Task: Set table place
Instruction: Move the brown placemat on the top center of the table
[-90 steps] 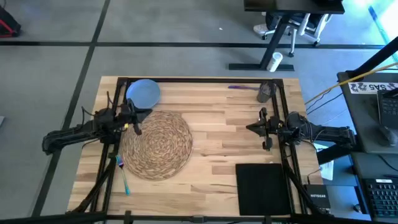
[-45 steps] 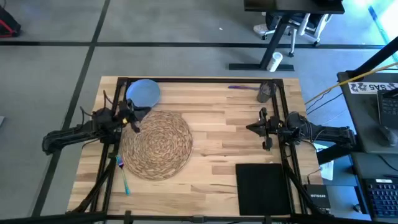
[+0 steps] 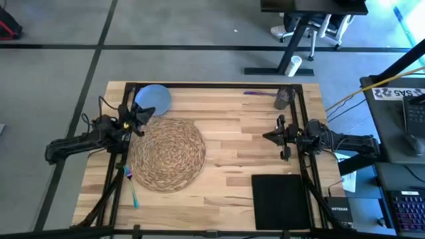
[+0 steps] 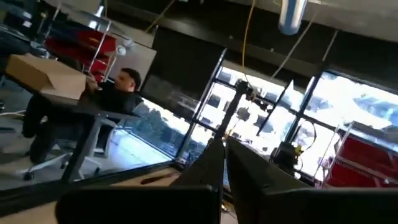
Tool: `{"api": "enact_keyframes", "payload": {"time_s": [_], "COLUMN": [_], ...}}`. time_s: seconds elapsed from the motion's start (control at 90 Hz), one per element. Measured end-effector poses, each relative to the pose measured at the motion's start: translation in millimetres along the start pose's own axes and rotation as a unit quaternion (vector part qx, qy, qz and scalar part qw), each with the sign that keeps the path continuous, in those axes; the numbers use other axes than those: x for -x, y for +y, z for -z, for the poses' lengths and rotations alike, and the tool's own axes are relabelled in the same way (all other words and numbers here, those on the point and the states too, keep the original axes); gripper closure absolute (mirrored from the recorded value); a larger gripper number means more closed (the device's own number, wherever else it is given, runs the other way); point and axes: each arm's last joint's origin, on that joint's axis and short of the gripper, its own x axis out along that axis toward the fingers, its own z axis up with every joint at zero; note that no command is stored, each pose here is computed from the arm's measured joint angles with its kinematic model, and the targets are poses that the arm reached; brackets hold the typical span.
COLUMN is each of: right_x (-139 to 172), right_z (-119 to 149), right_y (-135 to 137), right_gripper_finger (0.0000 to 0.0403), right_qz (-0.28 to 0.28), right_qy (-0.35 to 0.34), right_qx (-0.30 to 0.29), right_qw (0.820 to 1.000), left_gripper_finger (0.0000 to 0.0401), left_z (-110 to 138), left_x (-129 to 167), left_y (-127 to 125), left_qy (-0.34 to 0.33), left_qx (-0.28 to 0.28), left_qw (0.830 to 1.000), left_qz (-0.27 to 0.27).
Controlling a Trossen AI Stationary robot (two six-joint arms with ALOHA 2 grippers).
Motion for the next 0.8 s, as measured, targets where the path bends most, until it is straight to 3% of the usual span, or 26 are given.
{"api": "enact_keyframes", "payload": {"time_s": [0.133,0.278,0.478,0.589,0.8], "right_x": [0,0,0,0,0], "right_z": [0,0,0,0,0], "right_y": [0,0,0,0,0], "right_gripper_finger": [0.0403,0.0403,0.0403,0.0403,0.0403], "right_qz": [0.000,0.000,0.000,0.000,0.000], "right_qy": [0.000,0.000,0.000,0.000,0.000], "right_qx": [0.000,0.000,0.000,0.000,0.000], "right_qw": [1.000,1.000,1.000,1.000,1.000], "left_gripper_finger": [0.0400,0.0400,0.0400,0.0400,0.0400], "left_z": [-11,-32,-47,-40,-4], "left_x": [-1,-10,-47,-71,-103], "left_y": [-9,-21,-37,-41,-40], "left_qy": [-0.031,-0.019,0.130,0.243,0.430], "left_qx": [-0.006,-0.022,-0.090,-0.124,-0.137], "left_qw": [0.997,0.995,0.985,0.961,0.892], "left_qz": [0.077,0.097,0.067,0.037,0.033]}}
